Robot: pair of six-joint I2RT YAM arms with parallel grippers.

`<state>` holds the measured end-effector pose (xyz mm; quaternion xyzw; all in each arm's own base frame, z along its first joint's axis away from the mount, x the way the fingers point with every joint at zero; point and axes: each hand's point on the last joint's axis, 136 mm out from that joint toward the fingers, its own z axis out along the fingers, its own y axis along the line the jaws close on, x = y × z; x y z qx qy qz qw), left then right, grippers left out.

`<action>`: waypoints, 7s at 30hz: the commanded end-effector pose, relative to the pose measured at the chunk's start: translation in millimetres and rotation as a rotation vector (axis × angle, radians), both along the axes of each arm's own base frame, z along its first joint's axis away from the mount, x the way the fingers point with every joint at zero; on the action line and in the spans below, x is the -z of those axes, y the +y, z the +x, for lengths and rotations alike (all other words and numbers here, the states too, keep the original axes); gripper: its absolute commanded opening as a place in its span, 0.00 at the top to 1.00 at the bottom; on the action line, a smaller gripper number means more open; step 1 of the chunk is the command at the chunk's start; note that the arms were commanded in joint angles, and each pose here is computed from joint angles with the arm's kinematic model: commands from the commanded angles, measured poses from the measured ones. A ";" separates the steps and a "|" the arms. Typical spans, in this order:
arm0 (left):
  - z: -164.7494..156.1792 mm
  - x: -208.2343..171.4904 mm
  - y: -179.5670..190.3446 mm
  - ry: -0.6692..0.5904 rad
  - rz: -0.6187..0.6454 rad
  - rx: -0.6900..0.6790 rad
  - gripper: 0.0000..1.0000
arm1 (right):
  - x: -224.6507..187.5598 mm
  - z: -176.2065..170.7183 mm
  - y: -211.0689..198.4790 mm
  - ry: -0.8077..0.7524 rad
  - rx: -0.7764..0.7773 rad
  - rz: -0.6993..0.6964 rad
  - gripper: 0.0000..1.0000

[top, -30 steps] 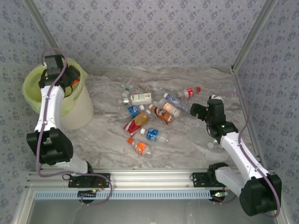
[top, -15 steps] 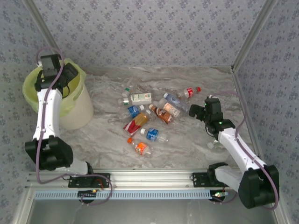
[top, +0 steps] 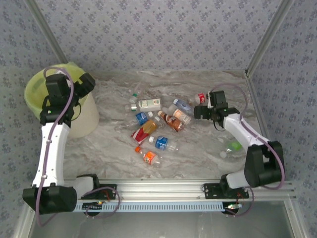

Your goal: Put the plastic bottles in the bin

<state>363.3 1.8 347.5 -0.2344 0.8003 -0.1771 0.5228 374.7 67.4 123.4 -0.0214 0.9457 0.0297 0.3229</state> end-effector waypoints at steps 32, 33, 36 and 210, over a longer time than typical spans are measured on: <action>-40.9 40.0 -56.7 0.048 -0.029 0.229 0.00 | 70.4 30.6 50.2 0.367 -0.490 -0.010 0.21; -39.4 41.4 -51.9 0.060 -0.007 0.208 0.01 | 69.7 29.7 51.0 0.366 -0.493 -0.007 0.21; -32.8 42.2 -45.4 0.090 0.042 0.190 0.01 | 69.8 27.5 52.1 0.367 -0.502 -0.019 0.20; -23.2 -48.4 71.0 0.009 0.207 -0.218 0.01 | -100.3 -7.0 13.0 -0.326 0.300 0.345 0.00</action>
